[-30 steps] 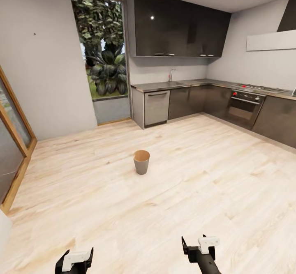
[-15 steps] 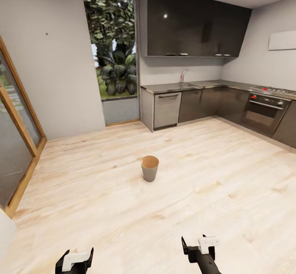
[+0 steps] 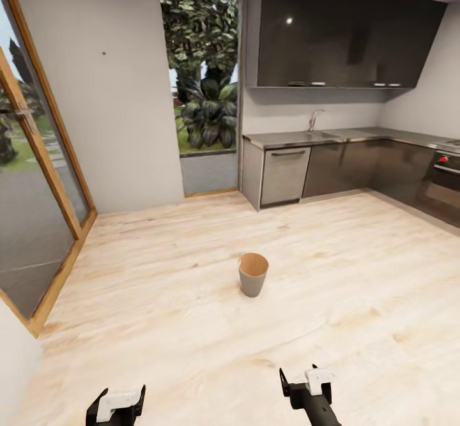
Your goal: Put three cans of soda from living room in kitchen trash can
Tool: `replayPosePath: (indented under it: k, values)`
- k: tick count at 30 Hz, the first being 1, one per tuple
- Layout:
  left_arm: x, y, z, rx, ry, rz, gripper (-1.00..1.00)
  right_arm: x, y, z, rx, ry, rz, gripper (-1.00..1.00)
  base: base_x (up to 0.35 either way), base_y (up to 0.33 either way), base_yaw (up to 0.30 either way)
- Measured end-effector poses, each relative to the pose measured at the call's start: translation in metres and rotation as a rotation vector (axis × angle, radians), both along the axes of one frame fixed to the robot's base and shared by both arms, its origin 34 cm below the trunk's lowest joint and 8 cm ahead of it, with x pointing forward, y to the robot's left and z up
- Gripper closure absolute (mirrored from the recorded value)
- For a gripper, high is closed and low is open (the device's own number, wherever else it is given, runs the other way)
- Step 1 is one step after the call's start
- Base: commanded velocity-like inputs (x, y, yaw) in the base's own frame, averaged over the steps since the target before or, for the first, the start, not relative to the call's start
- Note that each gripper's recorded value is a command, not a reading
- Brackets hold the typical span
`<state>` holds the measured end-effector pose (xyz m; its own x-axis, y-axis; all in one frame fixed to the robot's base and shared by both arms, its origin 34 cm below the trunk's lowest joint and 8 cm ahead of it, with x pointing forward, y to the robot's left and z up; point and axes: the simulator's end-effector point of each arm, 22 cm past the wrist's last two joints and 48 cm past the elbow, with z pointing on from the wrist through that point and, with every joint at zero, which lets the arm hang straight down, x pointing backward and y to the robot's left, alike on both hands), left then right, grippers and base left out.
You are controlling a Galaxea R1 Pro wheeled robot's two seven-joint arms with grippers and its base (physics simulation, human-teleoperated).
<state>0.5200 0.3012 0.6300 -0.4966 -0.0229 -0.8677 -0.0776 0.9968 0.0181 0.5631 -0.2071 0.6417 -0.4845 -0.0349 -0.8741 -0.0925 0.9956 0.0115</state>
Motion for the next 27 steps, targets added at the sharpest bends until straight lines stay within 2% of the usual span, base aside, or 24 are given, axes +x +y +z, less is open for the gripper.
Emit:
replayPosePath:
  k: [12, 27]
  values:
    - [0.0, 0.0, 0.0, 0.0, 0.0, 0.0, -1.0, 0.0005, 0.0, 0.0007, -0.002, -0.003, 0.002, -1.0, 0.321, 0.0, 0.032]
    - [0.0, 0.0, 0.0, 0.0, 0.0, 0.0, -1.0, 0.0046, -0.0041, 0.0081, -0.001, -0.041, -0.006, -1.0, 0.32, 0.0, 0.001]
